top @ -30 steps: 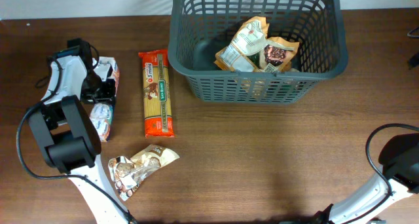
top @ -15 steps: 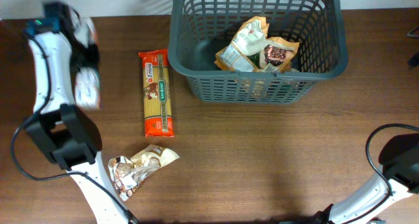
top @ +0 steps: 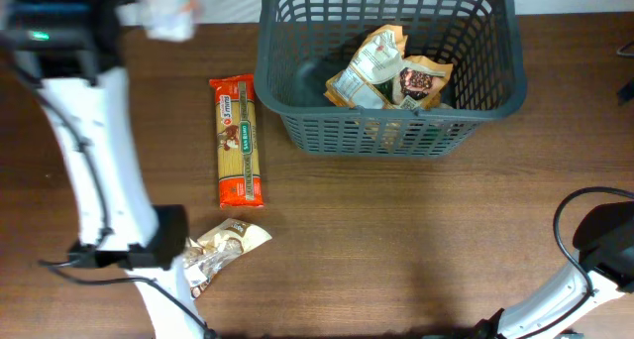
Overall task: Pack container
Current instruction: 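Carry the tissue packs into the basket and release, then move the left gripper back over the spaghetti package, then grasp the red-and-yellow spaghetti package with the left gripper and lift, then carry the spaghetti package into the basket and release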
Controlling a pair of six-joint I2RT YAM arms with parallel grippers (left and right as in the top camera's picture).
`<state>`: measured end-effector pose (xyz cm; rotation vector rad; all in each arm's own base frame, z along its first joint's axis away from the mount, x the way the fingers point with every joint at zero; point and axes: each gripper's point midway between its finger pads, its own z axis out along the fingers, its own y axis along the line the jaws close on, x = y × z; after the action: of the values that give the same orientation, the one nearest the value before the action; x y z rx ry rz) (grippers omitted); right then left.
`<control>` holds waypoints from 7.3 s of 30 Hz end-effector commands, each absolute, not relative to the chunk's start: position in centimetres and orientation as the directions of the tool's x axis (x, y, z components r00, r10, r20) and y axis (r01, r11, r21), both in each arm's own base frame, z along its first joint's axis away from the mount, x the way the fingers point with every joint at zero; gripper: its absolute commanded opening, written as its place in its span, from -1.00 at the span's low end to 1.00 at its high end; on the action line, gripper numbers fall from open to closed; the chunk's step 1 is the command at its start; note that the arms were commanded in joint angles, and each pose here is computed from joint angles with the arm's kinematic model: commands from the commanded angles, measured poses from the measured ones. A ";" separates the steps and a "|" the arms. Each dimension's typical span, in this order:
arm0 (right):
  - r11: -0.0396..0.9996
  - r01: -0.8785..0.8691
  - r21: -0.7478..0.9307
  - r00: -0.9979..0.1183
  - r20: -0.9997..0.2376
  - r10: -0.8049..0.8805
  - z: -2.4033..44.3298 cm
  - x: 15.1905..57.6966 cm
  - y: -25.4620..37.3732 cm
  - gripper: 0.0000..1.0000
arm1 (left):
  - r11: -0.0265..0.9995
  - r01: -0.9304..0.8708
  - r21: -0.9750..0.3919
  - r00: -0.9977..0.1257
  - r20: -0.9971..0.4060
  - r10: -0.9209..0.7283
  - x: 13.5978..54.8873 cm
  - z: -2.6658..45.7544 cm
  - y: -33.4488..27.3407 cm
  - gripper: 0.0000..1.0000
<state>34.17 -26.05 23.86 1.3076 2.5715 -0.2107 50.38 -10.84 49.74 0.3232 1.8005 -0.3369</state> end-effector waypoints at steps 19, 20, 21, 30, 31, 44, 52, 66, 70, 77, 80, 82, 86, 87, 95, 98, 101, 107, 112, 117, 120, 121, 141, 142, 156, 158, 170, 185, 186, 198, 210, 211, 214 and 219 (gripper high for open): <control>0.579 0.815 -0.015 -0.558 -0.292 0.777 24.2 34.0 -26.0 0.98 | 0.859 0.513 0.003 -0.355 -0.909 0.216 52.7 37.7 -27.3 -0.86; 0.580 0.815 -0.015 -0.558 -0.292 0.777 24.2 34.0 -26.0 0.98 | 0.859 0.513 0.002 -0.366 -0.904 0.221 53.0 36.8 -27.4 -0.83; 0.580 0.815 -0.015 -0.558 -0.292 0.777 24.2 34.0 -26.0 0.98 | 0.859 0.513 0.001 -0.381 -0.896 0.228 53.2 35.7 -27.5 -0.81; 0.579 0.815 -0.015 -0.558 -0.292 0.777 24.2 34.0 -26.0 0.98 | 0.859 0.511 -0.012 -0.502 -0.816 0.287 53.5 27.7 -27.6 -0.76; 0.579 0.815 -0.015 -0.558 -0.292 0.777 24.2 34.0 -26.0 0.98 | 0.859 0.511 -0.012 -0.509 -0.810 0.291 53.4 27.1 -27.6 -0.75; 0.580 0.815 -0.015 -0.558 -0.292 0.777 24.2 34.0 -26.0 0.98 | 0.860 0.510 -0.009 -0.509 -0.809 0.294 53.6 26.5 -27.6 0.23; 0.580 0.815 -0.015 -0.558 -0.292 0.777 24.2 34.0 -26.0 0.98 | 0.869 0.495 0.018 -0.424 -0.868 0.259 54.4 31.7 -26.0 0.92; 0.580 0.815 -0.015 -0.558 -0.292 0.777 24.2 34.0 -26.0 0.98 | 0.970 0.162 0.182 -0.250 -0.943 0.219 46.6 49.3 -11.7 0.98; 0.579 0.815 -0.015 -0.558 -0.292 0.777 24.2 34.0 -26.0 0.98 | 0.974 0.034 0.222 -0.355 -0.909 0.219 43.8 48.7 -6.3 0.99; 0.580 0.815 -0.015 -0.558 -0.292 0.777 24.2 34.0 -26.0 0.97 | 0.985 -0.151 0.085 -0.646 -0.762 -0.033 41.1 41.0 -0.1 0.99; 0.579 0.815 -0.015 -0.558 -0.292 0.777 24.2 34.0 -26.0 0.98 | 0.991 -0.128 0.028 -0.730 -0.680 -0.075 41.1 37.9 0.4 0.99; 0.579 0.815 -0.015 -0.558 -0.292 0.777 24.2 34.0 -26.0 0.97 | 0.993 -0.120 -0.003 -0.770 -0.631 -0.094 41.5 35.9 0.6 0.99; 0.580 0.815 -0.015 -0.558 -0.292 0.777 24.2 34.0 -26.0 0.98 | 0.992 -0.128 -0.022 -0.842 -0.526 -0.120 42.5 31.3 1.2 0.99; 0.580 0.815 -0.015 -0.558 -0.292 0.777 24.2 34.0 -26.0 0.98 | 0.992 -0.124 -0.036 -0.859 -0.496 -0.125 42.8 30.0 1.1 0.99; 0.579 0.815 -0.015 -0.558 -0.292 0.777 24.2 34.0 -26.0 0.98 | 0.988 -0.002 -0.154 -0.954 -0.297 -0.048 45.2 20.9 -1.7 0.99; 0.579 0.815 -0.015 -0.558 -0.292 0.777 24.2 34.0 -26.0 0.98 | 0.983 -0.005 -0.183 -0.971 -0.233 -0.049 45.8 18.1 -2.2 0.99; 0.579 0.815 -0.015 -0.558 -0.292 0.777 24.2 34.0 -26.0 0.97 | 0.980 -0.014 -0.196 -0.984 -0.172 -0.049 46.1 15.4 -2.4 0.99; 0.580 0.815 -0.015 -0.558 -0.292 0.777 24.2 34.0 -26.0 0.98 | 0.980 -0.029 -0.197 -0.995 -0.087 -0.047 46.3 11.6 -2.5 0.99; 0.580 0.815 -0.015 -0.558 -0.292 0.777 24.2 34.0 -26.0 0.98 | 0.979 -0.060 -0.197 -0.997 -0.036 -0.068 46.3 9.6 -3.7 0.98; 0.579 0.815 -0.015 -0.558 -0.292 0.777 24.2 34.0 -26.0 0.98 | 0.988 -0.088 -0.128 -0.995 -0.031 -0.093 46.6 8.4 -5.0 0.99; 0.580 0.815 -0.015 -0.558 -0.292 0.777 24.2 34.0 -26.0 0.98 | 0.997 -0.065 -0.052 -0.997 -0.044 -0.067 46.7 7.9 -5.7 0.98; 0.580 0.815 -0.015 -0.558 -0.292 0.777 24.2 34.0 -26.0 0.98 | 0.998 -0.055 -0.035 -0.997 -0.047 -0.056 46.7 7.8 -5.9 0.99; 0.580 0.815 -0.015 -0.558 -0.292 0.777 24.2 34.0 -26.0 0.98 | 0.991 -0.136 0.017 -0.991 -0.024 -0.135 47.0 4.7 -5.2 0.99; 0.580 0.815 -0.015 -0.558 -0.292 0.777 24.2 34.0 -26.0 0.98 | 0.991 -0.133 0.018 -0.991 -0.012 -0.132 46.9 4.2 -5.4 0.99; 0.579 0.815 -0.015 -0.558 -0.292 0.777 24.2 34.0 -26.0 0.97 | 0.991 -0.129 0.022 -0.991 0.026 -0.129 46.9 1.2 -5.7 0.99; 0.580 0.815 -0.015 -0.558 -0.292 0.777 24.2 34.0 -26.0 0.98 | 0.991 -0.128 0.026 -0.991 0.039 -0.129 46.8 0.6 -5.8 0.99; 0.579 0.815 -0.015 -0.558 -0.292 0.777 24.2 34.0 -26.0 0.98 | 0.992 -0.126 0.011 -0.989 0.074 -0.126 46.0 -1.0 -6.1 0.99; 0.579 0.815 -0.015 -0.558 -0.292 0.777 24.2 34.0 -26.0 0.98 | 0.993 -0.117 0.016 -0.989 0.093 -0.118 45.5 -1.5 -6.0 -0.17; 0.580 0.815 -0.015 -0.558 -0.292 0.777 24.2 34.0 -26.0 0.98 | 0.993 -0.117 0.016 -0.988 0.094 -0.118 45.4 -1.5 -6.0 -0.34; 0.580 0.815 -0.015 -0.558 -0.292 0.777 24.2 34.0 -26.0 0.98 | 0.982 -0.183 0.044 -0.980 0.072 -0.186 46.1 -0.5 -3.6 -0.96; 0.579 0.815 -0.015 -0.558 -0.292 0.777 24.2 34.0 -26.0 0.98 | 0.898 -0.430 -0.091 -0.839 -0.328 -0.434 51.8 16.1 6.9 -0.96; 0.580 0.815 -0.015 -0.558 -0.292 0.777 24.2 34.0 -26.0 0.97 | 0.895 -0.430 -0.118 -0.802 -0.405 -0.439 52.2 19.6 7.5 -0.97; 0.580 0.815 -0.015 -0.558 -0.292 0.777 24.2 34.0 -26.0 0.98 | 0.898 -0.407 -0.170 -0.716 -0.551 -0.429 52.3 26.8 7.7 -0.96; 0.579 0.815 -0.015 -0.558 -0.292 0.777 24.2 34.0 -26.0 0.98 | 0.937 -0.261 -0.232 -0.544 -0.766 -0.341 50.5 39.2 3.6 -0.97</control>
<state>34.17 -26.05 23.86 1.3071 2.5718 -0.2108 53.45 8.08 25.01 -0.5859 2.4765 -0.0231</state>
